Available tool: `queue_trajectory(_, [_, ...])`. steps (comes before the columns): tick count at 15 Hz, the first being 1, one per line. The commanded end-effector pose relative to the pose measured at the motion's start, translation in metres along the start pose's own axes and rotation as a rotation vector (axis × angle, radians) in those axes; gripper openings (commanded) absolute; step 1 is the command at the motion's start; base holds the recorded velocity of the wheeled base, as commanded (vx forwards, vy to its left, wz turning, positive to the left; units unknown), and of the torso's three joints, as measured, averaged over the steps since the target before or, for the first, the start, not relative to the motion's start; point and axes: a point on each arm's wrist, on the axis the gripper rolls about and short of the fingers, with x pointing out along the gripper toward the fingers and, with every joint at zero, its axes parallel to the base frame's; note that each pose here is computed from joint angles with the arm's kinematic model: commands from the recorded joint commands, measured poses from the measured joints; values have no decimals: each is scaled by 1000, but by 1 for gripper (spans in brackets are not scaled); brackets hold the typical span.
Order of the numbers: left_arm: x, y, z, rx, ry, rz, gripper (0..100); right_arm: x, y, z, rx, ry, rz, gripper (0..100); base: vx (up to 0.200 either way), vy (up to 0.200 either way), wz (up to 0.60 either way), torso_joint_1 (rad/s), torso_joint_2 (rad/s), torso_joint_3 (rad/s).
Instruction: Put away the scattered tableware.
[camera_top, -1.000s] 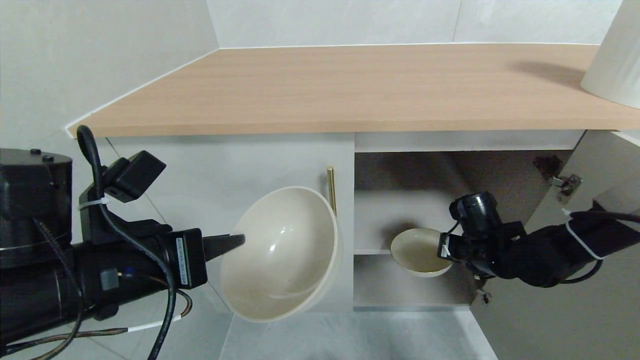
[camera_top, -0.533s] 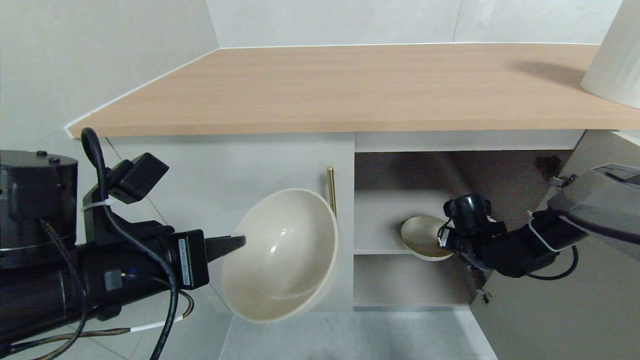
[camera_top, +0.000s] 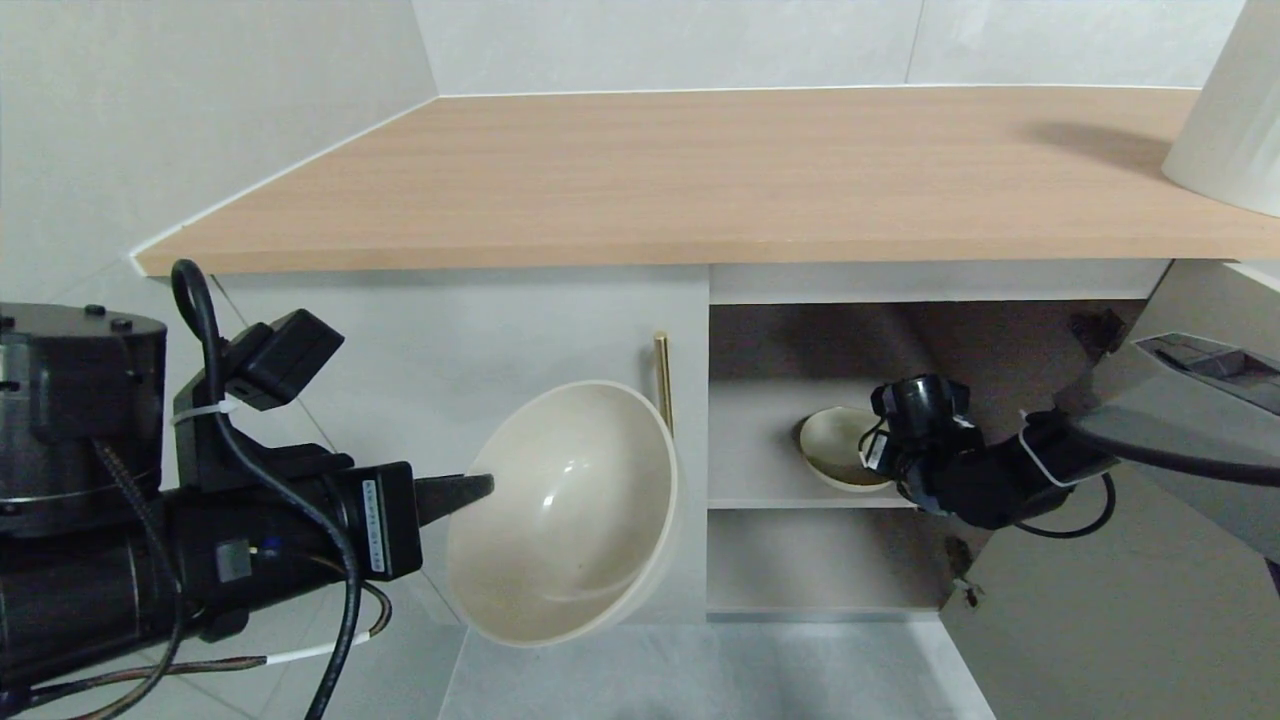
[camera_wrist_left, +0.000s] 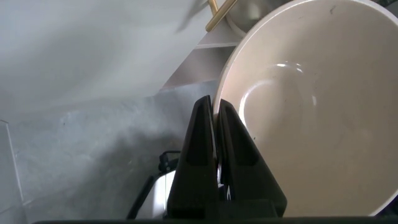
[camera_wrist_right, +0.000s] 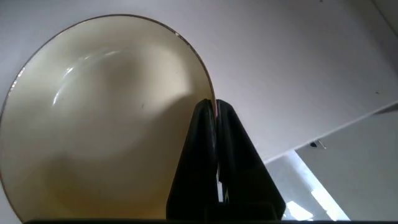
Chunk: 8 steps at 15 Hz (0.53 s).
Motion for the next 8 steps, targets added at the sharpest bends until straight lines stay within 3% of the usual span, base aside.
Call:
queue_trajectory(1, [2,0,0,-1,5,3,0,3,0,1,7,-6,-2,0,0,0,0,0,0,0])
queue_trajectory(2, [2,0,0,-1,5,3,0,3,0,1,13,-7,-4,100,0,0,0,0,0,0])
queue_trajectory(6, [5,1,-1,-2,13,6,0,-16,0,22,56,-42,22,100,0,0,0,0,0,0])
queue_trajectory(8, [14,3,-3,-4,38,18,0,-64,-10,43,56,-51,88,100,0,0,0,0,0,0])
